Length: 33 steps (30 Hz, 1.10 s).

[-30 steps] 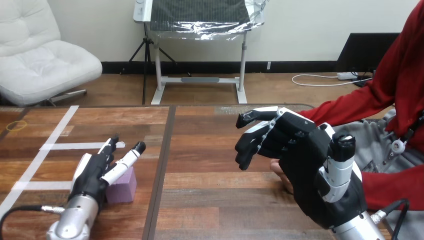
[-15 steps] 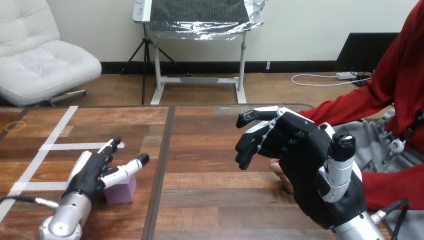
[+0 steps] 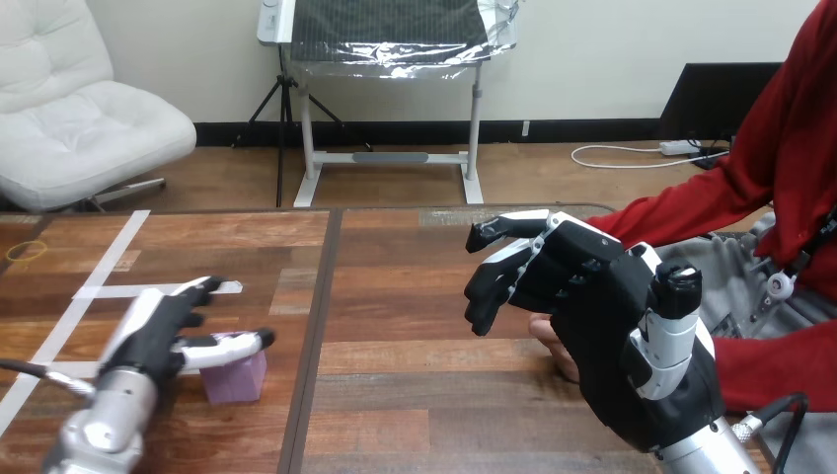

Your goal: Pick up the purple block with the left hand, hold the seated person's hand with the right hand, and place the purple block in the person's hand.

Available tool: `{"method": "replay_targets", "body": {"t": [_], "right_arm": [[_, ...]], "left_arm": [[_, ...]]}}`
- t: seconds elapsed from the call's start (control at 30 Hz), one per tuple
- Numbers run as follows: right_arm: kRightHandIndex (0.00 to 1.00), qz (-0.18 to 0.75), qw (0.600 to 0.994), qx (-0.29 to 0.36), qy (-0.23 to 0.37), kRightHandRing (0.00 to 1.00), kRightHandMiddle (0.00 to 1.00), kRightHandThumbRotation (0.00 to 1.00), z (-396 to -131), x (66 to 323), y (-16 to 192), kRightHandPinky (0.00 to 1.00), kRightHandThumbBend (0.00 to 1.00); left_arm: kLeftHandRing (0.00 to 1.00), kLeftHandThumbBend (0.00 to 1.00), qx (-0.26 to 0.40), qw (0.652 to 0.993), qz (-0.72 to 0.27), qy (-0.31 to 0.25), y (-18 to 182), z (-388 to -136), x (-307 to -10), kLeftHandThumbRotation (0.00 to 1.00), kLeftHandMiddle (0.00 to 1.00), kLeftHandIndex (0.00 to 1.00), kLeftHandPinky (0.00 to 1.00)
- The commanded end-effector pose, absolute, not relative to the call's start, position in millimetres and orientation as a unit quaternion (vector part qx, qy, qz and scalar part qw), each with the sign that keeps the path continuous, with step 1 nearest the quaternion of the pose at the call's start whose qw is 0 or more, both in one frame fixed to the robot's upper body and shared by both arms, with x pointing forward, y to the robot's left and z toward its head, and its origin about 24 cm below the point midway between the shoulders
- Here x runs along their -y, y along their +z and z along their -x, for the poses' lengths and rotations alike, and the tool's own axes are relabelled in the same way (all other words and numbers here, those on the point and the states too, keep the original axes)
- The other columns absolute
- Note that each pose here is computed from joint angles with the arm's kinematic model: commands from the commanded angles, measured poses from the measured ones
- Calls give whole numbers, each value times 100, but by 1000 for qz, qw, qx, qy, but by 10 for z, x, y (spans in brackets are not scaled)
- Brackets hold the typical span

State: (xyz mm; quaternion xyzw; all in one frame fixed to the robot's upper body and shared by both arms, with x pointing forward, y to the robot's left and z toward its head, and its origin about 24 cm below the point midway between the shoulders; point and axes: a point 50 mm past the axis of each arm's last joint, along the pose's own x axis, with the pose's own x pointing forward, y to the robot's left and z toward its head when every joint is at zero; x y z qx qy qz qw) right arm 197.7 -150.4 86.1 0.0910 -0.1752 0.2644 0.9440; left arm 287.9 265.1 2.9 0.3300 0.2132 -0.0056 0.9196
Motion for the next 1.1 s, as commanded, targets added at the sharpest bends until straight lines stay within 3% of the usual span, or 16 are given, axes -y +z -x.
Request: {"method": "replay_targets", "body": {"t": [0.0,0.3,1.07], "right_arm": [[63,-92,933,214,273,46,52,100,-2072,1472,1010,37,93],[63,-91,934,215,271,46,52,100,-2072,1474,1011,36,93],[63,-91,934,217,268,46,52,100,-2082,1480,1005,37,92]], "left_arm": [[95,74,-200,907,-369,5,276,-2967,-2815,19,95,93,97],[98,76,-210,899,-385,2,365,-2969,-2933,18,97,95,99],[97,82,-217,864,-452,-48,571,-3012,-3074,10,96,95,85]]}}
